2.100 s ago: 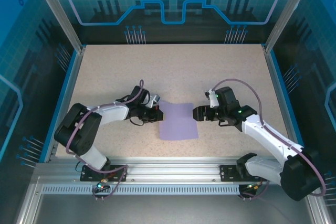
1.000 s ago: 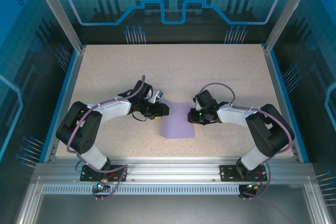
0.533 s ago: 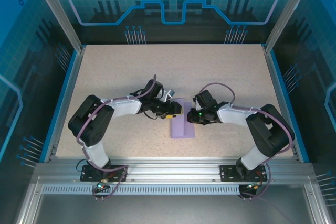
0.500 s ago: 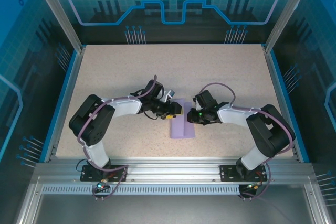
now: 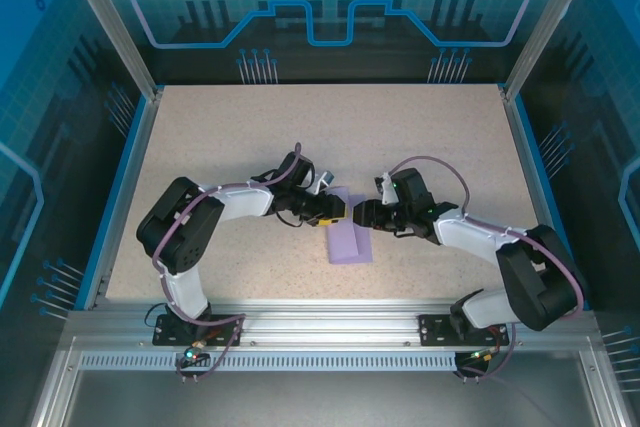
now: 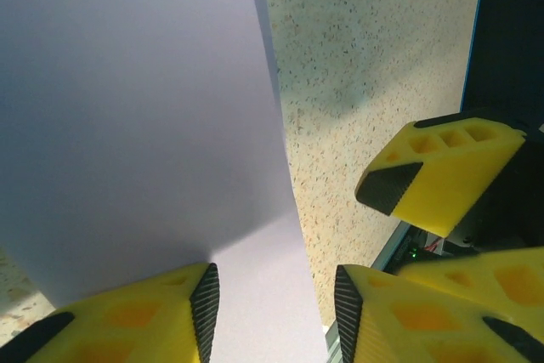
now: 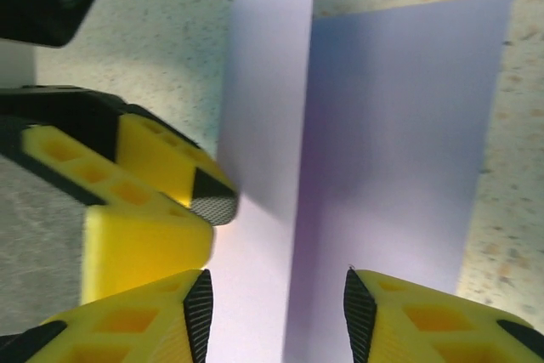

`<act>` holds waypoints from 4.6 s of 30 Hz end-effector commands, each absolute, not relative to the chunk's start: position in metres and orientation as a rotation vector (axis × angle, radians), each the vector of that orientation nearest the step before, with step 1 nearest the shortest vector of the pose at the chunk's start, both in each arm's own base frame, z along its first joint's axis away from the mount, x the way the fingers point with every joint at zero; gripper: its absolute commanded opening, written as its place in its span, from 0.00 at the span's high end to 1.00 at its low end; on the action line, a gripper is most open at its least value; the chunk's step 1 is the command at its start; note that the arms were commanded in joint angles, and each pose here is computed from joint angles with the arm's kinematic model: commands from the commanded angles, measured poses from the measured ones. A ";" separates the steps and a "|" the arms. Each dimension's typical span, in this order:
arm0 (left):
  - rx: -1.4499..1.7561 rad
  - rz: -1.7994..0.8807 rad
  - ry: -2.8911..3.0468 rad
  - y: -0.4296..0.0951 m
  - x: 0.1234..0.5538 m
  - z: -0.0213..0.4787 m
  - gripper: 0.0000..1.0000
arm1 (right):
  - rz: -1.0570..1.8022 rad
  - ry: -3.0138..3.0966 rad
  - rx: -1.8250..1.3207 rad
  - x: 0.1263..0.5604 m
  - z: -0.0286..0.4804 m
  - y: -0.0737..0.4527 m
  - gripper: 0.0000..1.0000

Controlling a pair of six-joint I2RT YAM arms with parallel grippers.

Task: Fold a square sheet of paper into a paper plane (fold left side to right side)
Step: First fold in half a square sheet of paper at the center of the table.

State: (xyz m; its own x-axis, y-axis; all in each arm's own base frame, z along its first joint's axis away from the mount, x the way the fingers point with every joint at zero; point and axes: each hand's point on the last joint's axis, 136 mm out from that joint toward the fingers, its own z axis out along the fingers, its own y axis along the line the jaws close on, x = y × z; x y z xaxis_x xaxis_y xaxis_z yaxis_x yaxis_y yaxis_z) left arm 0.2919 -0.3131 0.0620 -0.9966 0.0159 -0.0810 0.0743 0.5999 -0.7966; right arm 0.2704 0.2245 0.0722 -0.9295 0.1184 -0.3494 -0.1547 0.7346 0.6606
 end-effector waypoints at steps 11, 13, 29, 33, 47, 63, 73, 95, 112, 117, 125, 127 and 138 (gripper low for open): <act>0.102 -1.349 2.759 -0.317 0.293 0.063 0.66 | 1.205 2.603 -0.003 0.274 0.058 0.246 0.57; 0.105 -1.348 2.762 -0.318 0.292 0.062 0.66 | 1.218 2.604 -0.001 0.274 0.056 0.247 0.61; 0.130 -1.169 2.738 -0.294 0.286 0.087 0.47 | 0.936 2.713 0.092 0.271 0.029 0.211 0.96; 0.106 -1.087 2.780 -0.285 0.284 0.078 0.45 | 0.845 2.726 0.116 0.272 0.025 0.200 0.96; 0.131 -0.896 2.925 -0.307 0.281 0.039 0.43 | 0.780 2.747 0.092 0.273 0.023 0.195 0.95; 0.135 -0.686 3.024 -0.303 0.276 0.001 0.52 | 0.736 2.738 0.099 0.273 0.027 0.188 0.81; 0.160 -0.625 3.050 -0.298 0.272 -0.006 0.52 | 0.484 2.641 0.238 0.269 0.047 0.133 0.57; 0.166 -0.522 3.049 -0.285 0.273 -0.007 0.56 | 0.373 2.557 0.357 0.250 0.059 0.083 0.47; 0.181 -0.510 3.042 -0.284 0.274 -0.005 0.58 | 0.388 2.567 0.352 0.251 0.056 0.086 0.47; 0.180 -0.517 3.044 -0.285 0.274 -0.005 0.58 | 0.411 2.571 0.346 0.251 0.055 0.089 0.47; 0.177 -0.520 3.052 -0.286 0.274 -0.008 0.57 | 0.439 2.573 0.339 0.252 0.056 0.093 0.47; 0.175 -0.525 3.053 -0.287 0.274 -0.008 0.57 | 0.443 2.573 0.338 0.252 0.056 0.094 0.47; 0.113 -0.510 3.060 -0.287 0.277 -0.011 0.54 | 0.456 2.582 0.335 0.252 0.054 0.096 0.47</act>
State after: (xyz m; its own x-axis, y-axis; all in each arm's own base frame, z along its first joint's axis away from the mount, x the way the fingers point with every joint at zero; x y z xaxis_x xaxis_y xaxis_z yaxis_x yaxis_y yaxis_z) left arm 0.2839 -0.3040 0.0183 -0.9909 0.0849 -0.1045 0.1215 0.8989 -0.4210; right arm 0.2529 0.0977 0.0576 -0.8437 0.3173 -0.4331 0.1506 0.9142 0.3763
